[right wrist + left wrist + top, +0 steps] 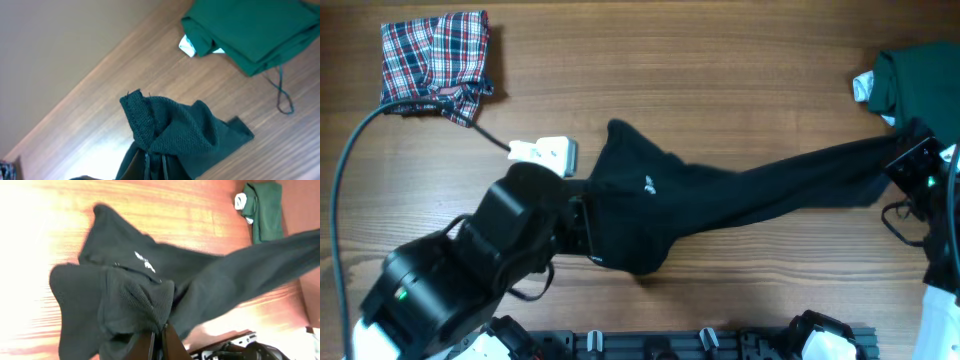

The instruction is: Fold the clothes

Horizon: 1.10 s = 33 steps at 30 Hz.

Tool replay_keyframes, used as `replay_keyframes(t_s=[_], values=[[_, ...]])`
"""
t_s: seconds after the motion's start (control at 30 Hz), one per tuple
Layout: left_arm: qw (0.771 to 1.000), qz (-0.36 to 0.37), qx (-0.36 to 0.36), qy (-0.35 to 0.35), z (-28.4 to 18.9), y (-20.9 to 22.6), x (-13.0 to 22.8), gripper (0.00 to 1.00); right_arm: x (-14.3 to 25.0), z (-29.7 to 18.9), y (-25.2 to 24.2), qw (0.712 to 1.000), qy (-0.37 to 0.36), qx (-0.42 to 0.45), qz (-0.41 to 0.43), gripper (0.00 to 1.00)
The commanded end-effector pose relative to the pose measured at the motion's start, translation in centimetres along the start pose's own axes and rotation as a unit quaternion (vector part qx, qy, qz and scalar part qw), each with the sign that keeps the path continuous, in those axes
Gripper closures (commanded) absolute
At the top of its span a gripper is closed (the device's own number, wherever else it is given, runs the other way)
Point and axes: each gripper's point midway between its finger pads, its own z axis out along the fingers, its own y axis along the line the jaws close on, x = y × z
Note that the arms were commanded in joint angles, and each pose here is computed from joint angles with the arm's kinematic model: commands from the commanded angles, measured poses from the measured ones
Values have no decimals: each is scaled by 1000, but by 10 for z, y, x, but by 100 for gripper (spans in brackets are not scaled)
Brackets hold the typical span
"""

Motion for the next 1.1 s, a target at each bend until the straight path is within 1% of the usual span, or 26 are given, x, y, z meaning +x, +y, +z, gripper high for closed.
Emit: replay_keyframes(t_s=[0.0,0.27,0.4,0.5,0.63,0.8,0.9,1.0,1.07], values=[[998,11,-21,-51,-25,7,-17,96,-24,-38,14,998,-43,-13,-36,96],[994,11,-23,-105,-83,10,-38,96,-49,-100,34,994,-91,-29,-52,96],[993,14,2,-117,-106,3,-41,96,-41,-100,27,996,-74,-14,-48,96],[993,17,9,-113,-110,1,-38,96,-40,-100,21,996,-71,4,-46,96],[993,20,15,-114,-113,-1,-38,96,-42,-107,23,996,-78,1,-47,96],[991,20,11,-135,-122,0,-47,96,-52,-124,30,993,-104,-11,-49,96],[990,27,5,-140,-121,0,-50,96,-49,-128,32,994,-100,-15,-50,96],[987,28,-18,-158,-122,3,-61,96,-49,-124,31,994,-95,-13,-50,96],[982,35,-30,-183,-130,2,-74,96,-50,-121,31,995,-91,-11,-49,96]])
